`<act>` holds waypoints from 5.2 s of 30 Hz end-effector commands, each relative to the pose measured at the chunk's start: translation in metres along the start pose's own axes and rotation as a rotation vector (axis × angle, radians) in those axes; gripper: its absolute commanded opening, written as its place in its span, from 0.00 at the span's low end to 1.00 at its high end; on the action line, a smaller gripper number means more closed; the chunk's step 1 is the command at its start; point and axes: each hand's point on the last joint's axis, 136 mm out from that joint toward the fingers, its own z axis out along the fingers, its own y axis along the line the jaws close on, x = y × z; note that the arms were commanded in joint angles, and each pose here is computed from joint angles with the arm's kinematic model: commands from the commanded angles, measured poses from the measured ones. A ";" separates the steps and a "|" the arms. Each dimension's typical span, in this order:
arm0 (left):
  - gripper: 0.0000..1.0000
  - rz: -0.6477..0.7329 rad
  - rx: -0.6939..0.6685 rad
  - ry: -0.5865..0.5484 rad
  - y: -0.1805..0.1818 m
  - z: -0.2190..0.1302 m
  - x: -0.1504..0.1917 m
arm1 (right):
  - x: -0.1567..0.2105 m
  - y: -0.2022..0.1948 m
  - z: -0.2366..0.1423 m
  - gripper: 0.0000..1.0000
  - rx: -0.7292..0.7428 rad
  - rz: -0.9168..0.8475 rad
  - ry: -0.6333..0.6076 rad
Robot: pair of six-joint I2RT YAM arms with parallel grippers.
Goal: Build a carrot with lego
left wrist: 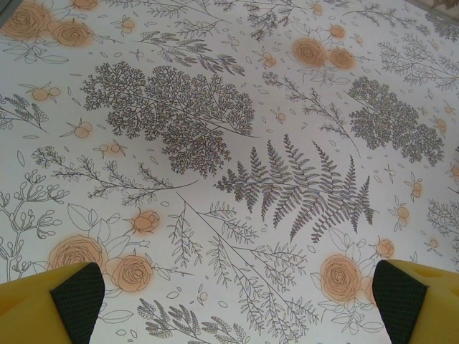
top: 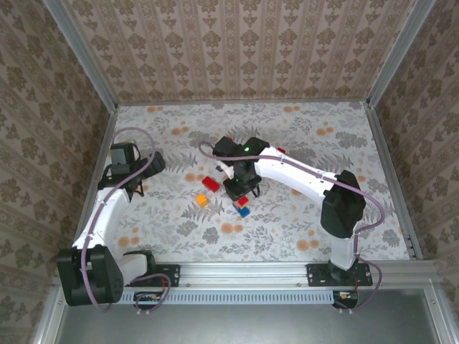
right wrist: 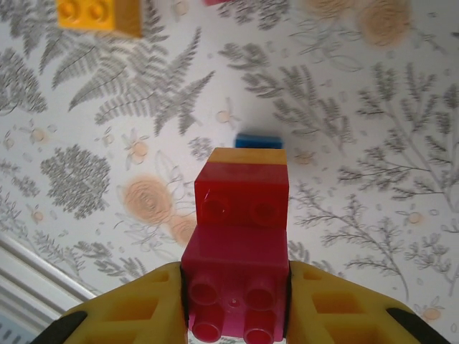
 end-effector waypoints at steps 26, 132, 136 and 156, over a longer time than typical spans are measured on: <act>1.00 0.017 0.002 0.000 -0.004 -0.002 -0.006 | 0.036 0.045 0.022 0.31 -0.082 -0.098 0.065; 1.00 0.023 0.023 0.003 -0.009 -0.002 -0.005 | 0.000 -0.181 0.056 0.64 0.081 0.294 0.029; 1.00 0.023 0.020 0.001 -0.009 -0.001 -0.006 | 0.006 -0.190 0.072 0.63 0.080 0.318 0.060; 1.00 0.025 0.022 0.002 -0.010 0.001 -0.006 | 0.011 -0.207 0.104 0.62 0.073 0.357 0.113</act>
